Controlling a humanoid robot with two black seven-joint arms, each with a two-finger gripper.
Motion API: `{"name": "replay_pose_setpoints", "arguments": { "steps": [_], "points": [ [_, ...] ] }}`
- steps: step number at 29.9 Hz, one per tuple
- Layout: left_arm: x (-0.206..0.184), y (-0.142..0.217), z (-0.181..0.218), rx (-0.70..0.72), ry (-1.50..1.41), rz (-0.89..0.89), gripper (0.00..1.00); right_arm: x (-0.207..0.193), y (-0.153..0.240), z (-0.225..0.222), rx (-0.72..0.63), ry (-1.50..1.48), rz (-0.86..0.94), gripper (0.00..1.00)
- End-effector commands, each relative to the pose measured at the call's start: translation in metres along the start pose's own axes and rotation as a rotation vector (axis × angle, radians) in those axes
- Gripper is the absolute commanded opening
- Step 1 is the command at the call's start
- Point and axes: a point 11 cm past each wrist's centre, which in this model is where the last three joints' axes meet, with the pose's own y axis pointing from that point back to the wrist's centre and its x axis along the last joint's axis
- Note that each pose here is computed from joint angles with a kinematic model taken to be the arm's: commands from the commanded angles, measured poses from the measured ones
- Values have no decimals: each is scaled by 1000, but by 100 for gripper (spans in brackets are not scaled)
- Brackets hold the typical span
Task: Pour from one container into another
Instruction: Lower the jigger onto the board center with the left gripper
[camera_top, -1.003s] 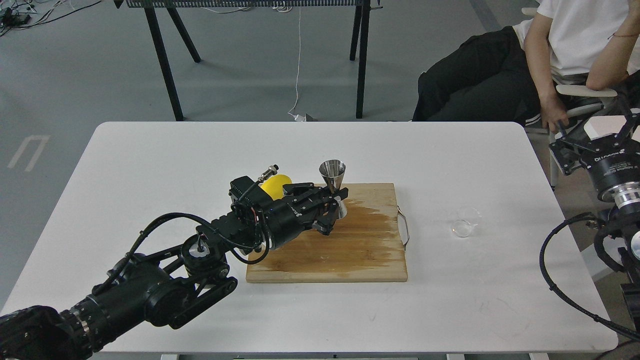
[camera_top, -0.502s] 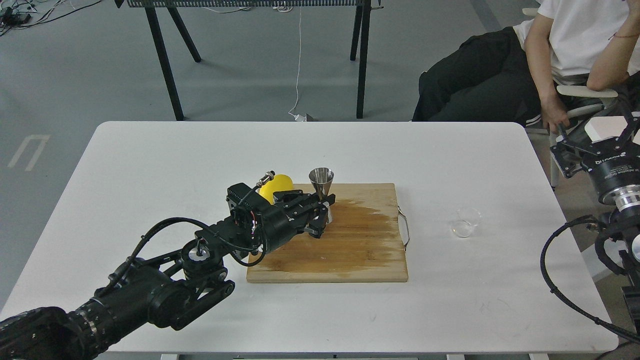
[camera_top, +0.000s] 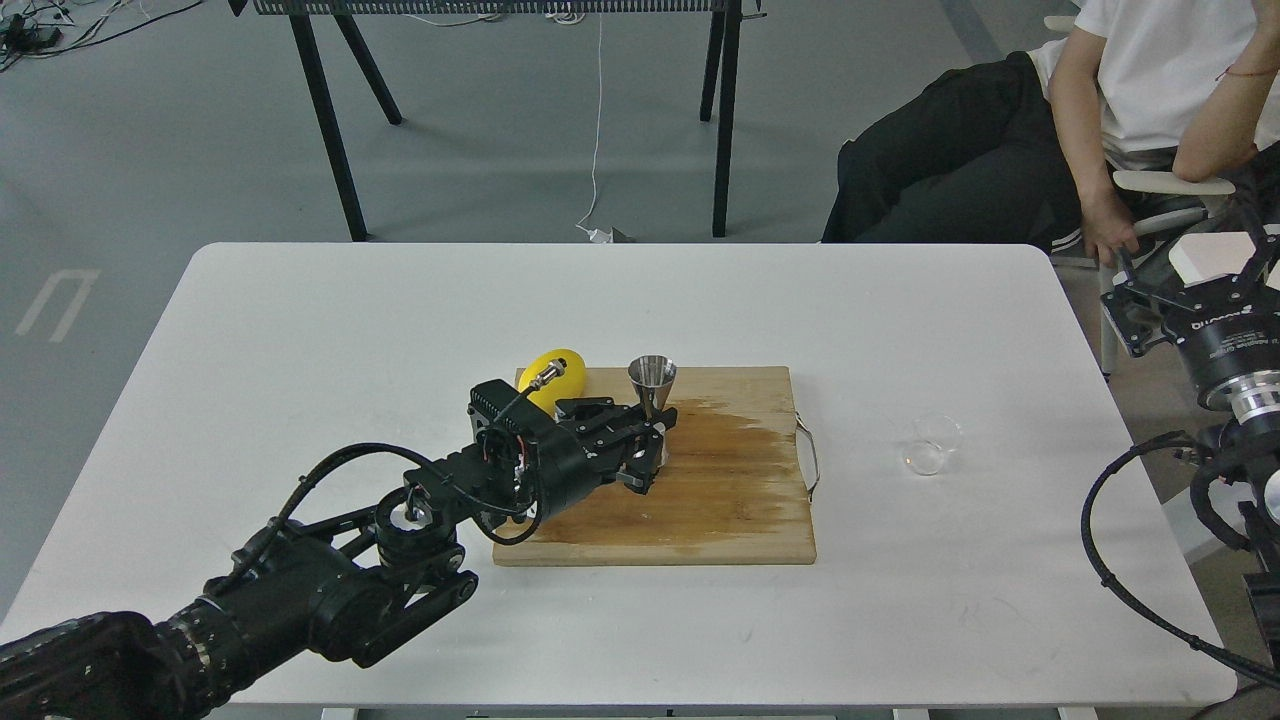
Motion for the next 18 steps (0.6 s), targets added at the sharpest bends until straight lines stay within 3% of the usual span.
{"name": "replay_pose_setpoints", "arguments": {
  "steps": [1, 18],
  "points": [
    [0, -2, 3, -4, 4, 2, 18, 0, 0, 0, 0, 0, 0, 100],
    [4, -6, 7, -2, 8, 13, 43, 0, 0, -1, 1, 3, 0, 100]
  ]
}}
